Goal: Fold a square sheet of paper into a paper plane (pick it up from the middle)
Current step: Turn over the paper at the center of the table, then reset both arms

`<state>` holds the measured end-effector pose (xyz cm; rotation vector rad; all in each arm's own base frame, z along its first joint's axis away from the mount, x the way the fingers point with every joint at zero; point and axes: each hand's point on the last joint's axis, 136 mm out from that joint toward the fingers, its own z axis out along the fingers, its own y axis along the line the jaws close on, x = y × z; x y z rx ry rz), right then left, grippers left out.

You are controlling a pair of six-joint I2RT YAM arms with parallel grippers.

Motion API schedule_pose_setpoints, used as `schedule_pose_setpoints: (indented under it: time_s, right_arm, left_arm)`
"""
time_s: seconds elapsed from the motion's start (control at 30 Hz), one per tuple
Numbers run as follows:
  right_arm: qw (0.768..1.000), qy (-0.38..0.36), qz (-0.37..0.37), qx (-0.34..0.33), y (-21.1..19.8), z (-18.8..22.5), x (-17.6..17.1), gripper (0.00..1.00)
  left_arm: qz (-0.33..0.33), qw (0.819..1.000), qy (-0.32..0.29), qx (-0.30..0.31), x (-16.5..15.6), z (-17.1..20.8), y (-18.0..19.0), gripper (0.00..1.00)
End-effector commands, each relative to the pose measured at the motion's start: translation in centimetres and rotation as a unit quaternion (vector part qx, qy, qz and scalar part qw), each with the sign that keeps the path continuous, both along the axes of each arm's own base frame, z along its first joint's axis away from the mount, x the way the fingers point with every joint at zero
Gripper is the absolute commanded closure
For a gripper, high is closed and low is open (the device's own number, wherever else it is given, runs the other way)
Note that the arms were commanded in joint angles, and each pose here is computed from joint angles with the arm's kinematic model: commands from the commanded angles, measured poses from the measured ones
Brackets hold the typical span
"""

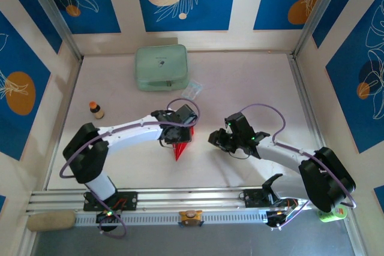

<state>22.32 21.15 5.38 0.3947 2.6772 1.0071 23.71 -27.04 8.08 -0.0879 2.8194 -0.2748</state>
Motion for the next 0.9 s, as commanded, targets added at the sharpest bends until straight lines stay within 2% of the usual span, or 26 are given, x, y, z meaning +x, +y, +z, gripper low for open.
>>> schedule_pose_setpoints:
  time_s: [0.0, 0.2, 0.4, 0.53, 0.77, 0.87]
  right_arm:
    - [1.000, -0.022, 0.014, 0.007, 0.5, 1.9, 0.7, 0.67]
    - [0.997, -0.038, 0.052, 0.038, 2.5, 3.6, 1.4, 0.66]
    - [0.993, -0.031, 0.091, 0.069, 5.4, 4.0, 1.9, 0.64]
    - [0.993, -0.012, 0.095, 0.074, 7.1, 3.2, 2.7, 0.64]
    - [0.991, 0.021, 0.107, 0.074, 8.9, 0.8, 3.4, 0.64]
    - [0.989, 0.030, 0.120, 0.075, 9.3, 0.2, 3.6, 0.69]
  left_arm:
    - [0.005, 0.999, -0.049, 0.006, 0.7, 3.2, 1.3, 0.49]
    - [-0.021, 0.997, -0.077, -0.021, 2.2, 4.7, 3.1, 0.49]
    - [-0.002, 0.996, -0.040, -0.074, 3.2, 3.0, 5.5, 0.48]
    - [-0.004, 0.994, -0.040, -0.105, 3.0, 2.8, 5.8, 0.48]
    - [0.018, 0.995, -0.034, -0.093, 2.1, 2.1, 7.7, 0.48]
    - [0.024, 0.995, -0.036, -0.091, 1.9, 2.1, 8.3, 0.48]
